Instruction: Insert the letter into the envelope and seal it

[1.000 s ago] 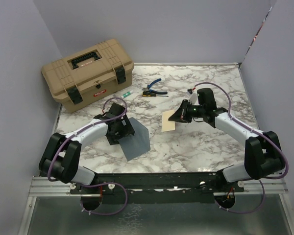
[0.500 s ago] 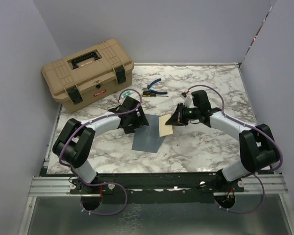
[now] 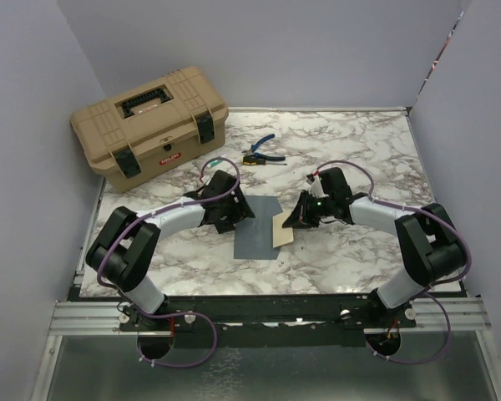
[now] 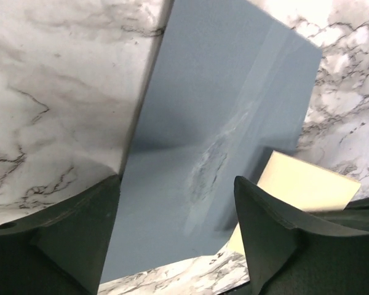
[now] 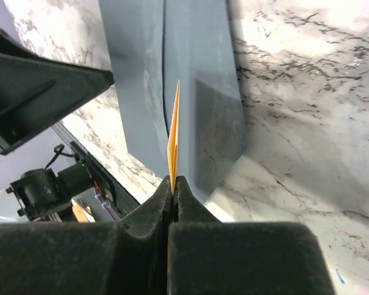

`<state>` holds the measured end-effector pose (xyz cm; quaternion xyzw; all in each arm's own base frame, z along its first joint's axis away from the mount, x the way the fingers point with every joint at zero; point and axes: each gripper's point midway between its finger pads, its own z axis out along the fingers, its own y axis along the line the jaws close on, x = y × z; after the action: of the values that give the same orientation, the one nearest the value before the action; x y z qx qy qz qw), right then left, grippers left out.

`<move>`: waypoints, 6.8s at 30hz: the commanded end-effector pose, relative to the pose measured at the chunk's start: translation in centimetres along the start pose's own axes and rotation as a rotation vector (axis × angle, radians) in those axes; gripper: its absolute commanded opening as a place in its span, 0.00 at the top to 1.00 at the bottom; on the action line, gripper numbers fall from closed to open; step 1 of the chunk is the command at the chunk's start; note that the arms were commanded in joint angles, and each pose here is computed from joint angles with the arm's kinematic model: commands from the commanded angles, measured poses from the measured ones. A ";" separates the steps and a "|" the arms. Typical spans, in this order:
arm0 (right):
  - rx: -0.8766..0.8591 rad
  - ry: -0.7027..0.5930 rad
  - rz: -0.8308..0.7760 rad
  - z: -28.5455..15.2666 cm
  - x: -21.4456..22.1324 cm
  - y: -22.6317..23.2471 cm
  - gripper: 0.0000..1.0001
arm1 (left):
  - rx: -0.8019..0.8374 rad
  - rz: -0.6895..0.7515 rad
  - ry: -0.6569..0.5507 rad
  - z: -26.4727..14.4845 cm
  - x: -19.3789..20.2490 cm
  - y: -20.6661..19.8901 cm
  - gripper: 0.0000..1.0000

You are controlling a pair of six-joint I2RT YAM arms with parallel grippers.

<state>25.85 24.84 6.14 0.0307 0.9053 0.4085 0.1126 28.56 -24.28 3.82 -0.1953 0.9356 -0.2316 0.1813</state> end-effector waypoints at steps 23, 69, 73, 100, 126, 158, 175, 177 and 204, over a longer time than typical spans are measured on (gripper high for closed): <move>0.057 0.023 -0.103 4.8 -2.0 -1.3 1.00 | -0.118 0.074 0.152 0.8 3.7 3.9 0.29; 0.071 0.076 -0.079 6.5 -1.4 0.7 0.87 | -0.063 0.109 0.156 0.9 4.0 3.0 0.32; 0.049 0.073 -0.080 7.0 -1.3 0.9 0.92 | -0.063 0.114 0.151 0.9 4.0 3.0 0.33; 0.221 -0.259 -0.329 -0.4 -7.3 3.9 0.41 | -0.088 0.210 -0.333 -4.5 -7.5 1.2 0.08; 0.361 -0.245 -0.400 -0.7 -11.6 1.7 0.45 | -0.550 0.914 -0.512 2.8 -25.1 -1.4 0.23; 0.301 -0.315 -0.233 -2.3 -12.1 0.3 0.47 | -0.370 0.769 -0.321 7.2 -21.8 3.1 0.52; 0.303 -0.333 -0.225 -3.0 -12.0 0.5 0.48 | -0.280 0.754 -0.317 5.9 -20.3 1.2 1.00; 0.295 -0.341 -0.229 -3.4 -12.3 1.1 0.46 | -0.223 0.764 -0.310 4.9 -19.6 -0.3 1.00; -0.065 -0.127 -0.320 -5.3 -12.6 10.1 0.24 | 0.574 1.143 -0.180 -7.2 -6.6 -15.4 1.00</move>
<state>37.65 25.78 20.12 -0.0724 0.8722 0.4077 0.2604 35.71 -30.71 15.20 0.3412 0.8106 -0.3067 0.3640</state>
